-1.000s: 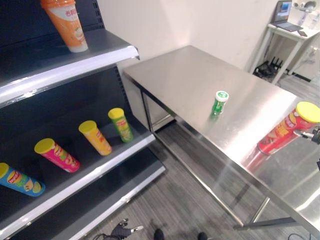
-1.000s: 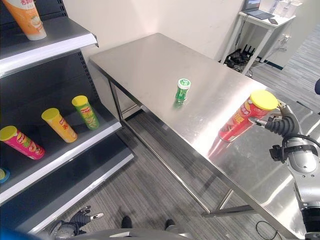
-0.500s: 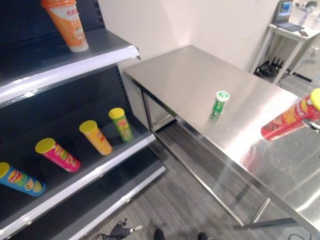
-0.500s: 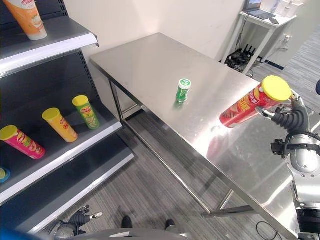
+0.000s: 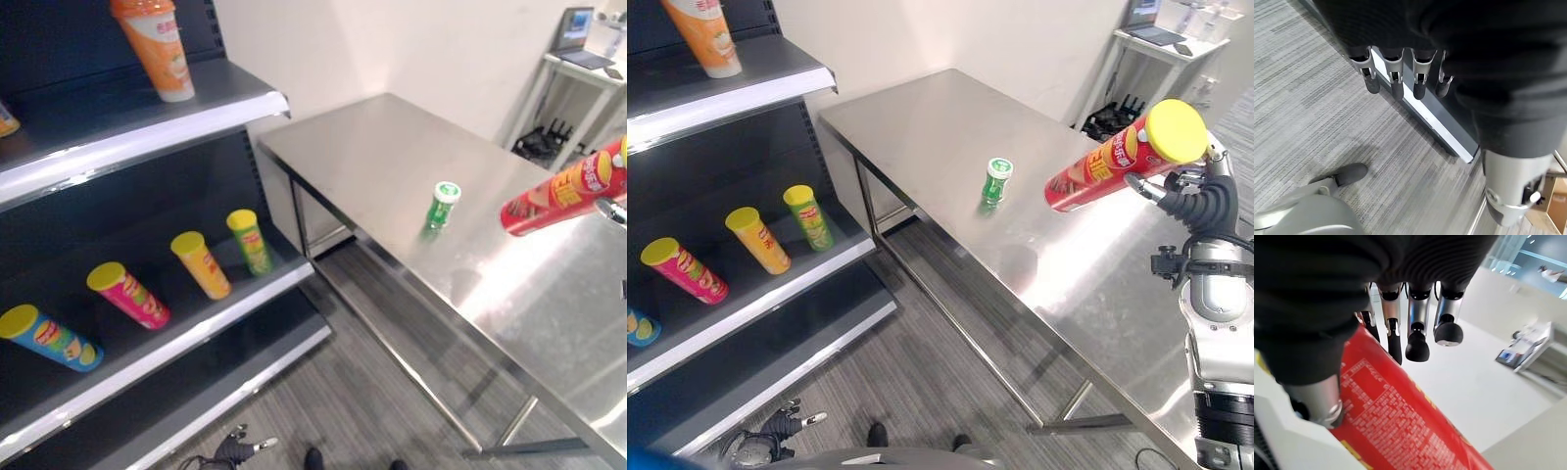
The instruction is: Put the goods on the table back onto the shelves and tidy them up.
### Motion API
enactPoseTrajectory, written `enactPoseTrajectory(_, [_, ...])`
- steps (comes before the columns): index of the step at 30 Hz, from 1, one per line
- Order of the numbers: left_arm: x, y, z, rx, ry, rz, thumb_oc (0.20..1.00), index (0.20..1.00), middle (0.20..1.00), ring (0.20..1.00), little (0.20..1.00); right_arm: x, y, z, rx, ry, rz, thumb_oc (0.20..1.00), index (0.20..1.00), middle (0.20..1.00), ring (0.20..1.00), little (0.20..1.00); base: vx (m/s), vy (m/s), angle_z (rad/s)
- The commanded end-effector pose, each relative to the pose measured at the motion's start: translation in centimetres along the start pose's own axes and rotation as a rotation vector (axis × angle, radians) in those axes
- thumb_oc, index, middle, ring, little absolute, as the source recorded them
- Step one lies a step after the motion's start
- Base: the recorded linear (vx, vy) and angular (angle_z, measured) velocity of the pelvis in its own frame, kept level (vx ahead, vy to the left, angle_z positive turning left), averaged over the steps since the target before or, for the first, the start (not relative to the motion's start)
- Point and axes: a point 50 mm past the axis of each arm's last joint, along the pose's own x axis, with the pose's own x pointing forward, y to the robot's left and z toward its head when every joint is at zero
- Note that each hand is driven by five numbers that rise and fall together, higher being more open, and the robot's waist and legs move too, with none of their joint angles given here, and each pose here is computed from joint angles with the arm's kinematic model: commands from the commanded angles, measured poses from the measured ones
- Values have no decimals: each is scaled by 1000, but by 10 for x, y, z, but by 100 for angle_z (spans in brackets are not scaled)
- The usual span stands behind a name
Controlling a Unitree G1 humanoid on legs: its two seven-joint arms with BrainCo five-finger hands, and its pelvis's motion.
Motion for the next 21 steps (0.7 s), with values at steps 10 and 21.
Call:
enactPoseTrajectory(10, [5, 10, 19, -5, -57, 23, 1000, 1000, 1000, 1000, 1000, 28, -25, 52, 4, -274, -92, 200, 200, 200, 200, 200, -57, -94, 20])
enactPoseTrajectory(21, [5, 5, 18, -5, -60, 2, 1000, 1000, 1000, 1000, 1000, 24, -28, 52, 18, -277, -88, 200, 200, 200, 200, 200, -18, -50, 10])
